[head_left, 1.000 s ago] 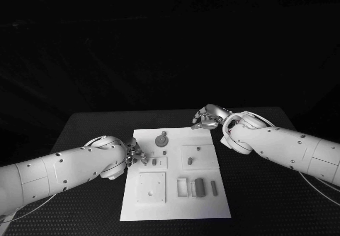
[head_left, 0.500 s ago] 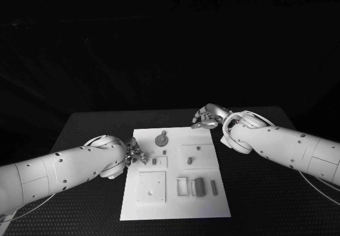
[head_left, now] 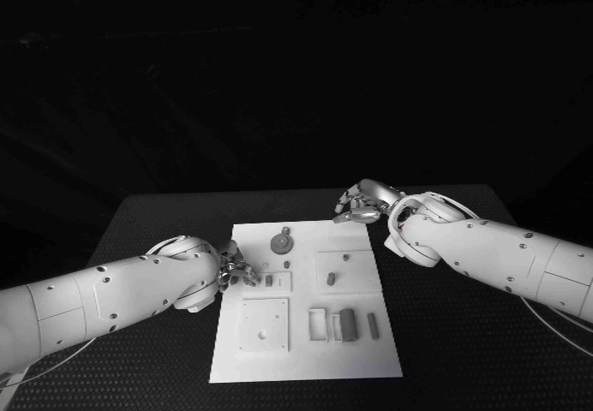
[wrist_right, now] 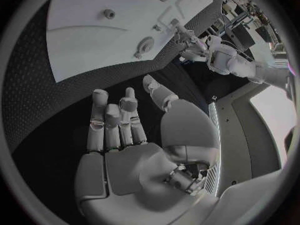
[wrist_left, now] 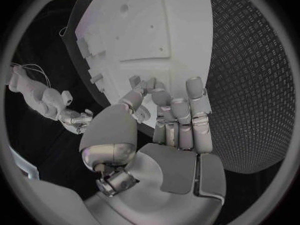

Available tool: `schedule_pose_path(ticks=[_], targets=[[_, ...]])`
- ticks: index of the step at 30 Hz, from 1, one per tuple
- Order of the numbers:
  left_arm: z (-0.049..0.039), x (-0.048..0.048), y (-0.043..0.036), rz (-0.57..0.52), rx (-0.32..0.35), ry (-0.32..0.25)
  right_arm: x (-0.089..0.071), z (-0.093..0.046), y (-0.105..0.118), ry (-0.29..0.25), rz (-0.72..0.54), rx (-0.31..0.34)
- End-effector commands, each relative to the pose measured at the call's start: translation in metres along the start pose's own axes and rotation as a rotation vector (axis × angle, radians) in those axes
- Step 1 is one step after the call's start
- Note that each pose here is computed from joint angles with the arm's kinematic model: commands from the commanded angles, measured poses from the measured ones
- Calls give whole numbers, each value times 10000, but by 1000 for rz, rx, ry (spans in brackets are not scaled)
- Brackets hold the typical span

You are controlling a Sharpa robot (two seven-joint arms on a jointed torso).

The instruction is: Assemble the parts on the task board

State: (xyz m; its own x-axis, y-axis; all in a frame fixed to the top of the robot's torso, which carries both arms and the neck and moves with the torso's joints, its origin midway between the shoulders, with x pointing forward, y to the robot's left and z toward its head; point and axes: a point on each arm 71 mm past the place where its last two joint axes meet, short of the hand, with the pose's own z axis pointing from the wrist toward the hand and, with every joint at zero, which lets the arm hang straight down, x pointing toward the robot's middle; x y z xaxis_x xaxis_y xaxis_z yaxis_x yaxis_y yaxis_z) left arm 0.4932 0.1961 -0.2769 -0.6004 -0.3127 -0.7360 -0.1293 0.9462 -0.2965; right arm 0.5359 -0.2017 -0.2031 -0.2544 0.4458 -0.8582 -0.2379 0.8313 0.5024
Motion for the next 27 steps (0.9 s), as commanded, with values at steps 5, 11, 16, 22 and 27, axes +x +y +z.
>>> schedule_pose_path(ticks=[5,11,16,22,27], targets=[[-2,15,-2,11,4,12,-1,-1,12,-1,2,-13],[-1,11,6,10,2,10,-2,-1,8,-1,2,-11],[4,11,8,11,0,11,0,-1,10,1,2,-12],[11,3,17,9,-4,6,-2,-2,6,0,2,-11],[18,0,8,6,-3,1,-2,-2,8,0,2,-12]])
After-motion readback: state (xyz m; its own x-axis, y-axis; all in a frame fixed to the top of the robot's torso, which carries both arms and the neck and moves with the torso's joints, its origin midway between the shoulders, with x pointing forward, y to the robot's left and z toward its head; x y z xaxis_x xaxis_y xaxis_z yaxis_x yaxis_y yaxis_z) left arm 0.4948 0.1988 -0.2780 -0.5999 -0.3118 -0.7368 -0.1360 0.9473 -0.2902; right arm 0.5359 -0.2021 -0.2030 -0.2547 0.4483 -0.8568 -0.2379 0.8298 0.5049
